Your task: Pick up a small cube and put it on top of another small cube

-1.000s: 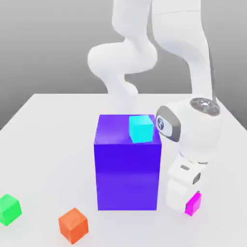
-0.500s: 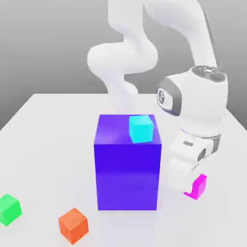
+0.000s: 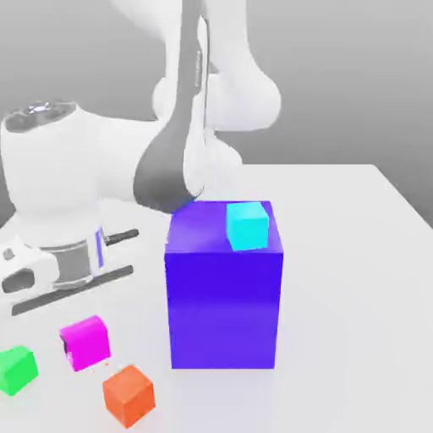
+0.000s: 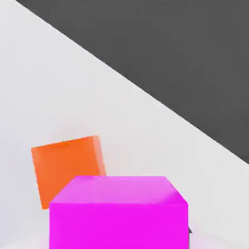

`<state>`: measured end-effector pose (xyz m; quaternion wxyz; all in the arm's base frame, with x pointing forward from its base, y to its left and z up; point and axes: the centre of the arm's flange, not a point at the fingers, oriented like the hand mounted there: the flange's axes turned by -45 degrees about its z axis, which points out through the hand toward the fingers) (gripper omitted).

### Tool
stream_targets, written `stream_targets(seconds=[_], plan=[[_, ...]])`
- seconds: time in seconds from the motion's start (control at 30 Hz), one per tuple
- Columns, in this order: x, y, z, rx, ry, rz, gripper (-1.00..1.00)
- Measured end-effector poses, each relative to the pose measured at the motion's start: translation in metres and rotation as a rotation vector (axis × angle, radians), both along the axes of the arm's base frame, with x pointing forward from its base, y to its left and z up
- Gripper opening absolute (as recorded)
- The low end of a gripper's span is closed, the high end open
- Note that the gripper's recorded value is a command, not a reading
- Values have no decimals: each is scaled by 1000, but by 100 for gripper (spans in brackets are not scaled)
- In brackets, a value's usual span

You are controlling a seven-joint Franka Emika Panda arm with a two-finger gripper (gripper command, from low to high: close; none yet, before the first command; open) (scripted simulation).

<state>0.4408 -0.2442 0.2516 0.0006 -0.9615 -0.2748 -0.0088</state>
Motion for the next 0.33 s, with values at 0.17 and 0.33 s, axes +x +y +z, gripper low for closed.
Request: stream_targets(seconds=[0.17,0.33], plan=[[-38,-68,-38,-5,15,-84,-100],[-41,-70,-65,-4,17,-88,100]])
